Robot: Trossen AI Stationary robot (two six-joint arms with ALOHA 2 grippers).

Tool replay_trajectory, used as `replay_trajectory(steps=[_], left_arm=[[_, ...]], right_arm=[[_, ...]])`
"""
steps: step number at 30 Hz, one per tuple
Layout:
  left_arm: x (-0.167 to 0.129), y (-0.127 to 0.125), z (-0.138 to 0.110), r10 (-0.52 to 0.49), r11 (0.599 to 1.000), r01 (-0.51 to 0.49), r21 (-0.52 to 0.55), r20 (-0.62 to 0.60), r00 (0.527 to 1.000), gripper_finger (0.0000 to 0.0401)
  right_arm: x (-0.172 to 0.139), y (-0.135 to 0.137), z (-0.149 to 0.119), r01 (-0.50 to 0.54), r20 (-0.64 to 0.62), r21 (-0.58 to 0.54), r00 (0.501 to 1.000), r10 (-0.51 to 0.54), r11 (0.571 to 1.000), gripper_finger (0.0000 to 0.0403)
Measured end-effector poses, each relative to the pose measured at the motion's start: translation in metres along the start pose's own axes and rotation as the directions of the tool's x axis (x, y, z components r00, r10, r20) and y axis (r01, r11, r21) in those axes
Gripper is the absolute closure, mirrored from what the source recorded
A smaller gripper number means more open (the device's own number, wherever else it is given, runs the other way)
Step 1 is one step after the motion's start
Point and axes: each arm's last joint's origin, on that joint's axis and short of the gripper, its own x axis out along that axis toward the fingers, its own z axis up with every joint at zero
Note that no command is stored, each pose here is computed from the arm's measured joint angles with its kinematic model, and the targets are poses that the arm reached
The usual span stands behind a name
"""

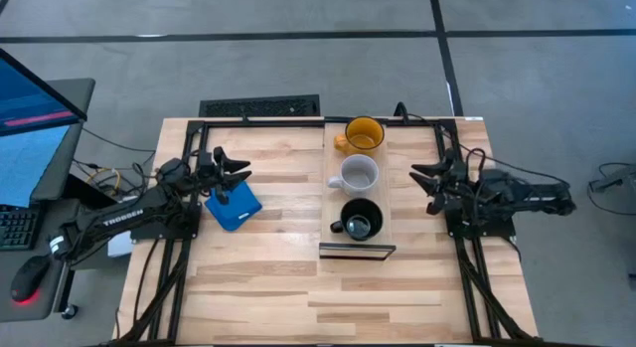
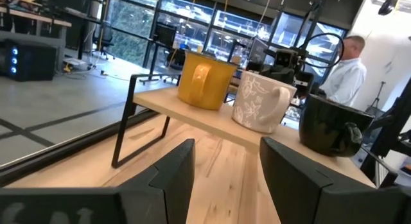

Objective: Stack small to large cups/mugs on shelf
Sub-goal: Return to Home Position

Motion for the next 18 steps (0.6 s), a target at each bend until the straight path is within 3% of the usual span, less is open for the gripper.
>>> replay_trajectory(steps=[18], left_arm=[[-0.0055, -0.0015, -0.0023, -0.009, 1.000, 0.009, 0.006, -0.012, 1.000, 0.0234]], right_arm=[[0.0045, 0.0032, -0.0091, -0.053, 0.035, -0.011, 0.998, 0.054, 0.999, 0.0270]])
